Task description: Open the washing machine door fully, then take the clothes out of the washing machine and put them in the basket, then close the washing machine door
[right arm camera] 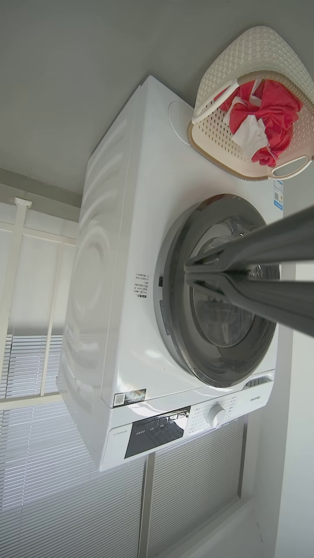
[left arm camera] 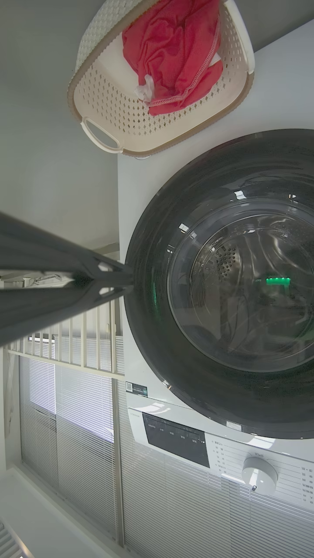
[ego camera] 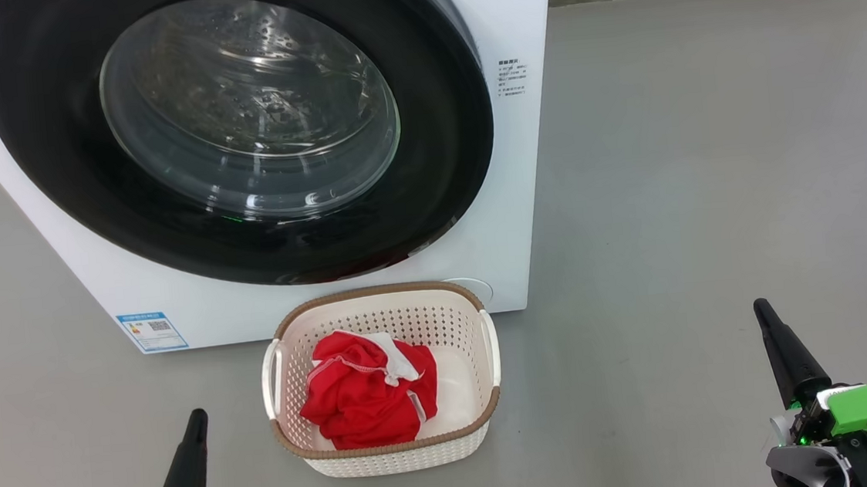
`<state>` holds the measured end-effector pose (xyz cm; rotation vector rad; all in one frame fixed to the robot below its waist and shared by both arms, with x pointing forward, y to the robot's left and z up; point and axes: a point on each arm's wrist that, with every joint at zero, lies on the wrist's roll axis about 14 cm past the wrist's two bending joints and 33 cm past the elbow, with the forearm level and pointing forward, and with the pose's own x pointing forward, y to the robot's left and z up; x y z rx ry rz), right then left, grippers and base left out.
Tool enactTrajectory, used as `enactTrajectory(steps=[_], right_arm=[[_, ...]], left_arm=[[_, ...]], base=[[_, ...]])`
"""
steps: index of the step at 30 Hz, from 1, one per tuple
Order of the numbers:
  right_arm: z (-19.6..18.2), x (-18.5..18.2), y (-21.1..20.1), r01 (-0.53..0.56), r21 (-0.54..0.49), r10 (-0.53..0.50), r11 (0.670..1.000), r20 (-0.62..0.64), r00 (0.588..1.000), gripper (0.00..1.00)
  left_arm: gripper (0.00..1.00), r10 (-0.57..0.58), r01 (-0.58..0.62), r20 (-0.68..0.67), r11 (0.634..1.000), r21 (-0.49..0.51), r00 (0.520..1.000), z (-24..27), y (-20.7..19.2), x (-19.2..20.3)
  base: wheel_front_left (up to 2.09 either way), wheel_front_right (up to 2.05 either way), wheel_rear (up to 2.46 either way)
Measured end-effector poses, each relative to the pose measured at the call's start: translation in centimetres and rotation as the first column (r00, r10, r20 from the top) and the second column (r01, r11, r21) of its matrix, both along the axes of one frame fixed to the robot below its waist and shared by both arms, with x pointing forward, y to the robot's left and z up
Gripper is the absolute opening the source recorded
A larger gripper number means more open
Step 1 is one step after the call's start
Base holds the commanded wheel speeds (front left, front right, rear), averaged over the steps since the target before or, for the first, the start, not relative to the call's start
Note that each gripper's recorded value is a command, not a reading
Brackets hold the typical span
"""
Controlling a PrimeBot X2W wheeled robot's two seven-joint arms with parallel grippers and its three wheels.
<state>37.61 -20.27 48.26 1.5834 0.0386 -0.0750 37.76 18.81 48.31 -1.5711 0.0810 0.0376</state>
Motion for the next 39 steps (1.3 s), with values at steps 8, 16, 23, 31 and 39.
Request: enactTrajectory(steps=[8, 16, 23, 31, 39], right_arm=[[0.00, 0.00, 0.00, 0.000, 0.000, 0.000, 1.000, 0.000, 1.000, 0.00], [0.00, 0.00, 0.00, 0.000, 0.000, 0.000, 1.000, 0.000, 1.000, 0.00], [0.00, 0.00, 0.00, 0.000, 0.000, 0.000, 1.000, 0.000, 1.000, 0.00], [0.00, 0.00, 0.00, 0.000, 0.000, 0.000, 1.000, 0.000, 1.000, 0.00], [0.00, 0.00, 0.00, 0.000, 0.000, 0.000, 1.000, 0.000, 1.000, 0.00]], left_arm=[[0.00, 0.000, 0.000, 0.000, 1.000, 0.000, 1.000, 0.00, 0.00, 0.00], [0.00, 0.000, 0.000, 0.000, 1.000, 0.000, 1.000, 0.00, 0.00, 0.00], [0.00, 0.000, 0.000, 0.000, 1.000, 0.000, 1.000, 0.00, 0.00, 0.00], [0.00, 0.000, 0.000, 0.000, 1.000, 0.000, 1.000, 0.00, 0.00, 0.00], [0.00, 0.000, 0.000, 0.000, 1.000, 0.000, 1.000, 0.00, 0.00, 0.00]], base=[[0.00, 0.00, 0.00], [0.00, 0.00, 0.00], [0.00, 0.00, 0.00], [0.00, 0.00, 0.00], [0.00, 0.00, 0.00]])
